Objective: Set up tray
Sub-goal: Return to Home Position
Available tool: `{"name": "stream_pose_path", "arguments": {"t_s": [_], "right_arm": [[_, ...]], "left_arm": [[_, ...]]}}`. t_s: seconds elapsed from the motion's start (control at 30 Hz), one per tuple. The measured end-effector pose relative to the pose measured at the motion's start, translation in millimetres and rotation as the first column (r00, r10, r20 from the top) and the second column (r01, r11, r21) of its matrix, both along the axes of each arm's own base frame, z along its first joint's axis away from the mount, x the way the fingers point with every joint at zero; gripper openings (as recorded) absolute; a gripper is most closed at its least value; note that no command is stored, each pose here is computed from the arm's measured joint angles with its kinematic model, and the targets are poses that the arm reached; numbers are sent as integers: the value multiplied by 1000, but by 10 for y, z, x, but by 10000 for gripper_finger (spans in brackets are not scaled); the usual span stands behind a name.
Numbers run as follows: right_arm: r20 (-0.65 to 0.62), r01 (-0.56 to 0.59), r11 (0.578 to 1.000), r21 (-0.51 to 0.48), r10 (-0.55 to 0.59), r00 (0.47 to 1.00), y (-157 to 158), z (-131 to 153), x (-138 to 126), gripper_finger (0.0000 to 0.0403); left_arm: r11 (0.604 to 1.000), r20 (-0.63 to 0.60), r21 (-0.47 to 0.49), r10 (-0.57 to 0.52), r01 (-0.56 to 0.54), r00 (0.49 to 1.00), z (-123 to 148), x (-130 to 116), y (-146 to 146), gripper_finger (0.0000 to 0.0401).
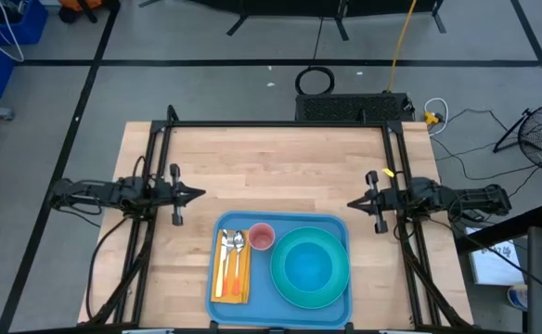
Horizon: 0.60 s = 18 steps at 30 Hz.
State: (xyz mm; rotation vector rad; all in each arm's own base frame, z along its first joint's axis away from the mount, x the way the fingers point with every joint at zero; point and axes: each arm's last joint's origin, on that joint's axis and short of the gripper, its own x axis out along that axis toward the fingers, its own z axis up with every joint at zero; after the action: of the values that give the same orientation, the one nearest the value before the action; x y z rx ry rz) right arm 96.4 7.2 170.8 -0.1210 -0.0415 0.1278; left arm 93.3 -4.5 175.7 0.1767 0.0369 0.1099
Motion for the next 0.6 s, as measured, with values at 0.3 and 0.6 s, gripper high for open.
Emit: {"name": "stream_pose_path", "arguments": {"t_s": [0.3,0.6], "right_arm": [[4,2,1000,4,-2,1000,-1,2,2,0],[36,2,1000,5,-2,999,-1,33,1,0]], "left_arm": [[1000,25,-13,7,-6,1000,-18,13,1,0],[997,30,-81,3,0,1000,-19,14,0,15]]}}
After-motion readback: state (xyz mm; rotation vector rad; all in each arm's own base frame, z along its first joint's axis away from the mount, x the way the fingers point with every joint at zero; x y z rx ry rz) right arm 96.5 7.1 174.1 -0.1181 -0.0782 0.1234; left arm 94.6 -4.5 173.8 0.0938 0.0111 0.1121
